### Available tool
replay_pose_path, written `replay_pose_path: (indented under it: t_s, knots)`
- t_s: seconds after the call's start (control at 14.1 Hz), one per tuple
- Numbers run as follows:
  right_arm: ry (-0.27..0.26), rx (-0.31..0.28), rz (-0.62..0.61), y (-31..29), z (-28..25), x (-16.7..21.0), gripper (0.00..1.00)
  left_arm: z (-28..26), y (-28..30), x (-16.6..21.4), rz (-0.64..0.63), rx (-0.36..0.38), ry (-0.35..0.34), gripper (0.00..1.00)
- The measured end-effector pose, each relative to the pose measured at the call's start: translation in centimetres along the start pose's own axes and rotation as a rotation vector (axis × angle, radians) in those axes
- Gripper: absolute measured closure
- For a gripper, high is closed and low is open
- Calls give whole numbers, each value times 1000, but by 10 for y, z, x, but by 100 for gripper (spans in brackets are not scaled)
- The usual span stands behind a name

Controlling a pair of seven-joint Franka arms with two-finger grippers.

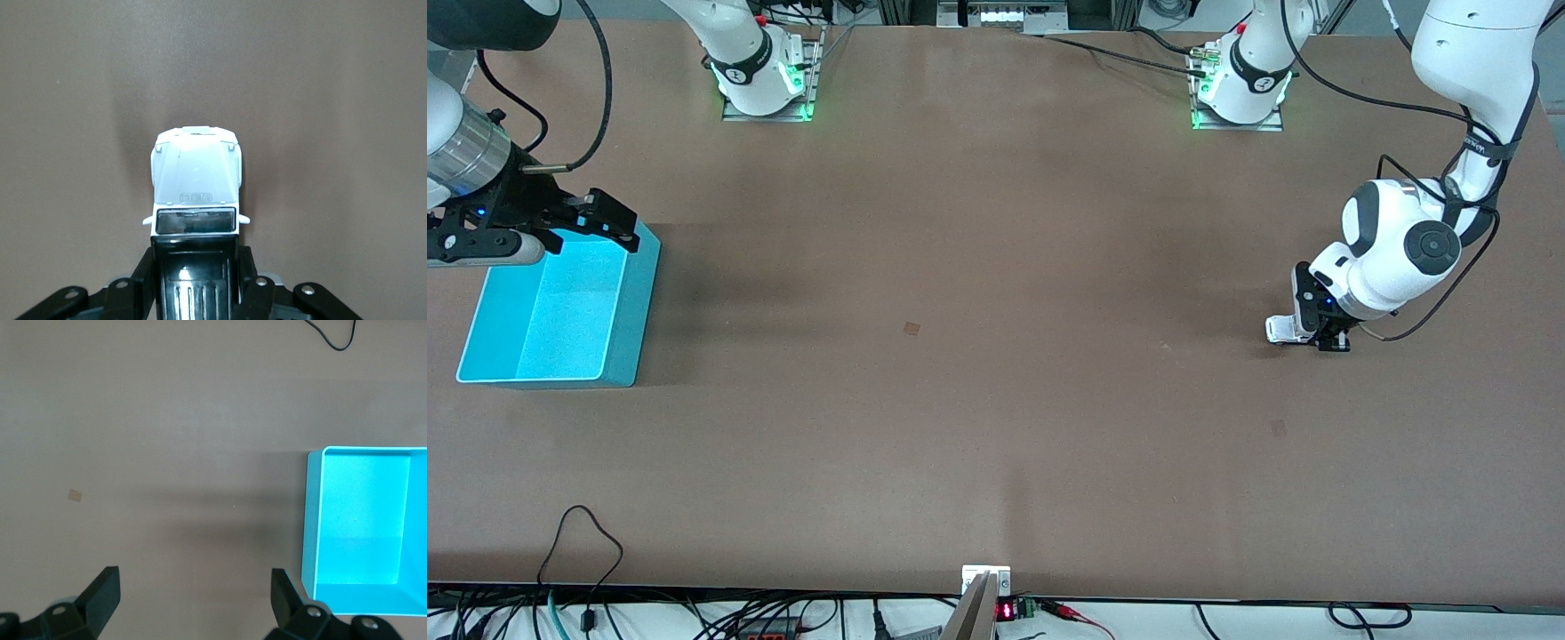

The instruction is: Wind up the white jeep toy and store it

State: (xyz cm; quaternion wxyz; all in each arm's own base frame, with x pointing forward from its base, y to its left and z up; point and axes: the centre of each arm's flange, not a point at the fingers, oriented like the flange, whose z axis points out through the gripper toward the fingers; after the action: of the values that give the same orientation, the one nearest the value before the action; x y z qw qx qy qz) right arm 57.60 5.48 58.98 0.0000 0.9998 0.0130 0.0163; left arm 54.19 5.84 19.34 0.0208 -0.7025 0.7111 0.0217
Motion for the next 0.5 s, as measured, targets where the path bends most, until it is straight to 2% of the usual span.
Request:
replay_pose_path:
  t_s: [0.21,0.5]
  knots:
    - [9,0,5,3,-4,1,0,1,1,-11,1,-1,-1,49]
    - [14,1,5,3,-6,1,0,4,3,-71,-7,2,-4,49]
